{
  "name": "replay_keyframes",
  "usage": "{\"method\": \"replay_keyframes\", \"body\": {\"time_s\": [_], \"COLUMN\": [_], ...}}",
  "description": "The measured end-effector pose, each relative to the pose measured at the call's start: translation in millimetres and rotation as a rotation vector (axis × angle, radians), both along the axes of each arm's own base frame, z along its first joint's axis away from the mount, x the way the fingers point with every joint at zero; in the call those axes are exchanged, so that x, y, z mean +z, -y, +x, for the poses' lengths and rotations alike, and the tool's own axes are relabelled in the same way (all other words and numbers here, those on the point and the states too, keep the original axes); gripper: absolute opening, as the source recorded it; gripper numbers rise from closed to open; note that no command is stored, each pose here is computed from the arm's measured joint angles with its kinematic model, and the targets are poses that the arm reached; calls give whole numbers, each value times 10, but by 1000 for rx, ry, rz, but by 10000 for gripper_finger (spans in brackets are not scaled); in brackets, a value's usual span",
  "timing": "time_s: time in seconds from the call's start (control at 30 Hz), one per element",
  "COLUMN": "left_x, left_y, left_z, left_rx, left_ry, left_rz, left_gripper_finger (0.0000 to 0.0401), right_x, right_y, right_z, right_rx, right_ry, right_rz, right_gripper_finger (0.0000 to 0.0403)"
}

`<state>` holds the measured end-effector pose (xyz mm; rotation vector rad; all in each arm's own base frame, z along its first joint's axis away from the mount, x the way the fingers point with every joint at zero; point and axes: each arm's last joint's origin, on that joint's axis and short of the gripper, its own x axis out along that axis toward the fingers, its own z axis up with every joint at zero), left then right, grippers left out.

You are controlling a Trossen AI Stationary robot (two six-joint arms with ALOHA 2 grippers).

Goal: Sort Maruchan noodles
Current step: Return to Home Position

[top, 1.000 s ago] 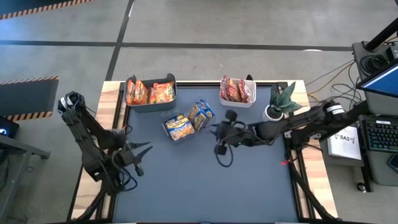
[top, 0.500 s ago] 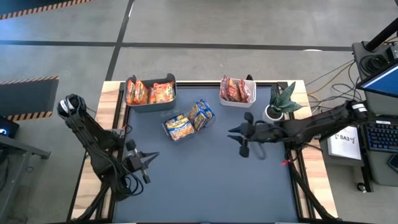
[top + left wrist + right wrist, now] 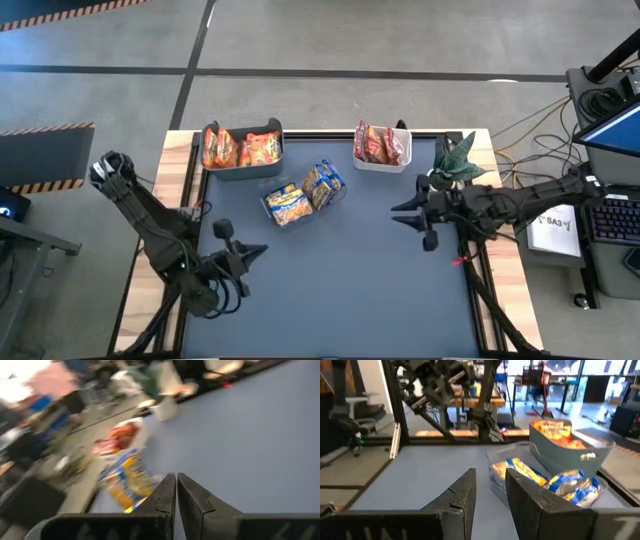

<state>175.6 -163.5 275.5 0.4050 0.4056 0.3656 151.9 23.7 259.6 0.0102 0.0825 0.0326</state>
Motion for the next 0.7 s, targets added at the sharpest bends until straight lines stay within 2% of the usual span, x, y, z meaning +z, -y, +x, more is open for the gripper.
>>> {"method": "replay_keyframes", "body": {"time_s": [0.1,0.2,0.27,0.47,0.7], "left_x": [131,193,183,-70,-421], "left_y": [56,102,66,-298,-691], "left_z": [102,188,216,139,-257], "left_rx": [-166,-413,-506,-439,-417], "left_ry": [-80,-145,-170,-117,106], "left_rz": [0,26,51,-5,-111], "left_gripper_finger": [0,0,0,0,0], "right_x": [42,70,82,125,204], "right_y": [11,13,13,2,23], "right_z": [-67,-104,-121,-179,-319], "right_rx": [4,22,36,108,123], "right_ry": [30,53,64,105,185], "right_rz": [2,-16,-30,-42,-50], "right_gripper_finger": [96,96,96,96,96]}}
